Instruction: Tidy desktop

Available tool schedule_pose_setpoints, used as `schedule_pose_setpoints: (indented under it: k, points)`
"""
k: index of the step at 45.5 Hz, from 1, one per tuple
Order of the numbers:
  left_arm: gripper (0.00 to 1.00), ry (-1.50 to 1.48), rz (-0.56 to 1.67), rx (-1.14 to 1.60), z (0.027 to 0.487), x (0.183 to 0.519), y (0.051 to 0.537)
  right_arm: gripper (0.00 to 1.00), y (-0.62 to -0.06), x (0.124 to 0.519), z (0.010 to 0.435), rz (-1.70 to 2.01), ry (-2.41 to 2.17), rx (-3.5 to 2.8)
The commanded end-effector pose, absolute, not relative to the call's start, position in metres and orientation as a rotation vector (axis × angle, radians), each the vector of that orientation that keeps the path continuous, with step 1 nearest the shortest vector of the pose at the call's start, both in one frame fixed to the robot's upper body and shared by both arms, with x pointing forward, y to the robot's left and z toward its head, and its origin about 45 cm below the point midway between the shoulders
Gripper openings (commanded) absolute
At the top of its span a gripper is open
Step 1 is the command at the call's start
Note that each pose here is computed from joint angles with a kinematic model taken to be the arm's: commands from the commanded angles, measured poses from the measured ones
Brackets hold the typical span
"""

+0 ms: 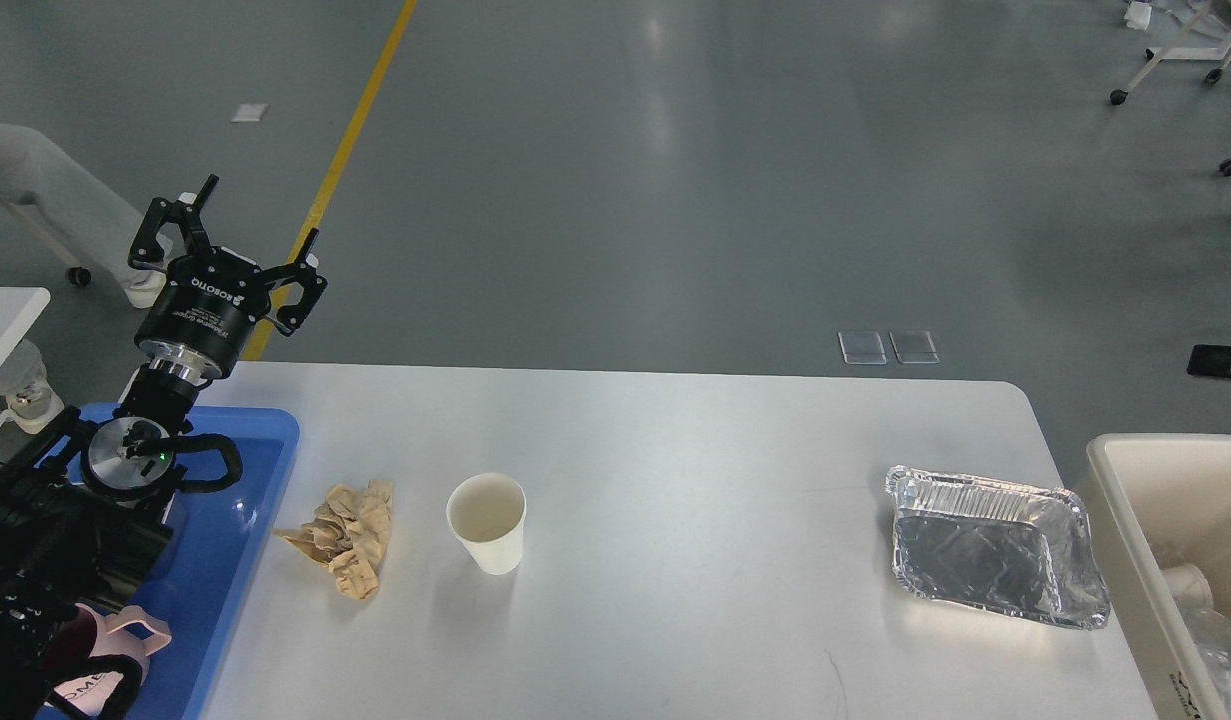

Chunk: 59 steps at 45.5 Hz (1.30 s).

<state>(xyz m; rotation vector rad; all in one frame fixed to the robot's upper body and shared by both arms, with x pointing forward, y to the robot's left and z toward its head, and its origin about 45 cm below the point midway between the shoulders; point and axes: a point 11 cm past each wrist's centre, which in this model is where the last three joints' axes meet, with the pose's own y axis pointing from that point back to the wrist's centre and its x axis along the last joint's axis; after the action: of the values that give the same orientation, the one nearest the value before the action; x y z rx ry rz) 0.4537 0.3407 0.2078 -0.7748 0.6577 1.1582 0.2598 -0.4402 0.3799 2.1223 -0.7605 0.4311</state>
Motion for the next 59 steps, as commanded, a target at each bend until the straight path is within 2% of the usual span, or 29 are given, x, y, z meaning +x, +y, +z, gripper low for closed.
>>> schedule_pose_setpoints:
  k: [1, 6, 18, 20, 31, 45, 51, 54, 59]
  points:
    - [0.98, 0.655, 1.16, -0.775, 0.208, 0.454, 0.342, 1.0, -0.44, 0.262, 0.374, 0.424, -0.76, 2.13]
    - [0.98, 0.653, 1.162, -0.776, 0.209, 0.454, 0.343, 1.0, -0.447, 0.265, 0.353, 0.44, -0.723, 2.07]
    - [0.98, 0.653, 1.16, -0.777, 0.209, 0.454, 0.343, 1.0, -0.459, 0.275, 0.248, 0.388, -0.608, 1.975]
    - [0.98, 0.651, 1.162, -0.776, 0.21, 0.454, 0.343, 1.0, -0.463, 0.279, 0.22, 0.372, -0.6, 1.949]
    - [0.98, 0.649, 1.164, -0.775, 0.21, 0.454, 0.345, 1.0, -0.456, 0.278, 0.149, 0.347, -0.539, 1.902]
    - [0.98, 0.65, 1.167, -0.773, 0.21, 0.454, 0.345, 1.0, -0.457, 0.276, 0.088, 0.406, -0.49, 1.791]
    - [0.98, 0.65, 1.167, -0.773, 0.21, 0.454, 0.345, 0.96, -0.463, 0.275, 0.075, 0.451, -0.476, 1.737]
    - [0.98, 0.65, 1.167, -0.773, 0.21, 0.454, 0.345, 0.9, -0.465, 0.276, 0.072, 0.466, -0.474, 1.72]
    - [0.98, 0.65, 1.167, -0.773, 0.21, 0.454, 0.345, 0.9, -0.466, 0.276, 0.071, 0.47, -0.476, 1.715]
